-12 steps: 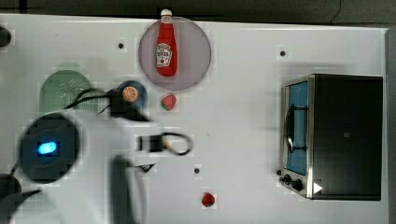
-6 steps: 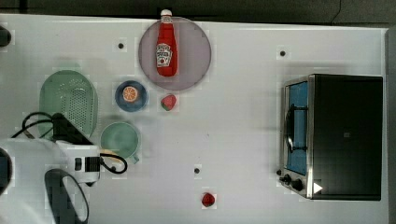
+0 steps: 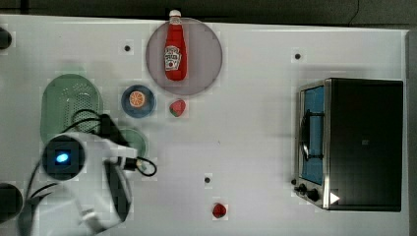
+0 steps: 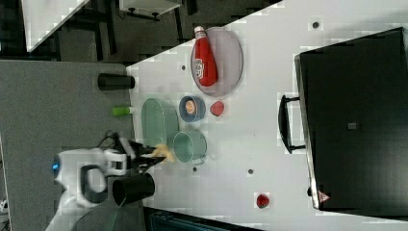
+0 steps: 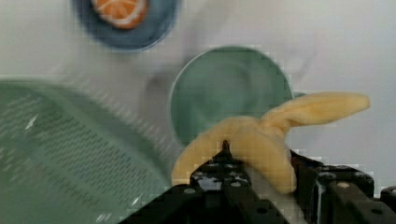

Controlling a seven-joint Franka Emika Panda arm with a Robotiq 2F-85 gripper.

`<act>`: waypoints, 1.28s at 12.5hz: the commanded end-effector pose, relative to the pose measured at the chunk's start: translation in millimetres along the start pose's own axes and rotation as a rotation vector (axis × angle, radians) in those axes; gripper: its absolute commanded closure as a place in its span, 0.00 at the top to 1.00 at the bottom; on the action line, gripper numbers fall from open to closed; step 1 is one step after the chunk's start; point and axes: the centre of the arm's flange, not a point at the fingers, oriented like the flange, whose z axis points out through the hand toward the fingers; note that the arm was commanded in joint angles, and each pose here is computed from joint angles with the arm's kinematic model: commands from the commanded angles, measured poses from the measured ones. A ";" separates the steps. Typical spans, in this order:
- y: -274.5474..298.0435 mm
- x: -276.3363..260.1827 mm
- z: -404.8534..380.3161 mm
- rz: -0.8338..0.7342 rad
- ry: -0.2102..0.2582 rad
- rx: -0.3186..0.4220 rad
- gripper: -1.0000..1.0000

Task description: Pick Banana and place it in mug.

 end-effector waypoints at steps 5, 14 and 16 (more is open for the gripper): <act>-10.5 20.4 37.9 0.028 0.025 0.027 0.81; 11.4 57.3 -129.6 0.105 0.136 0.034 1.00; 28.6 87.6 -184.8 0.052 0.137 0.018 1.00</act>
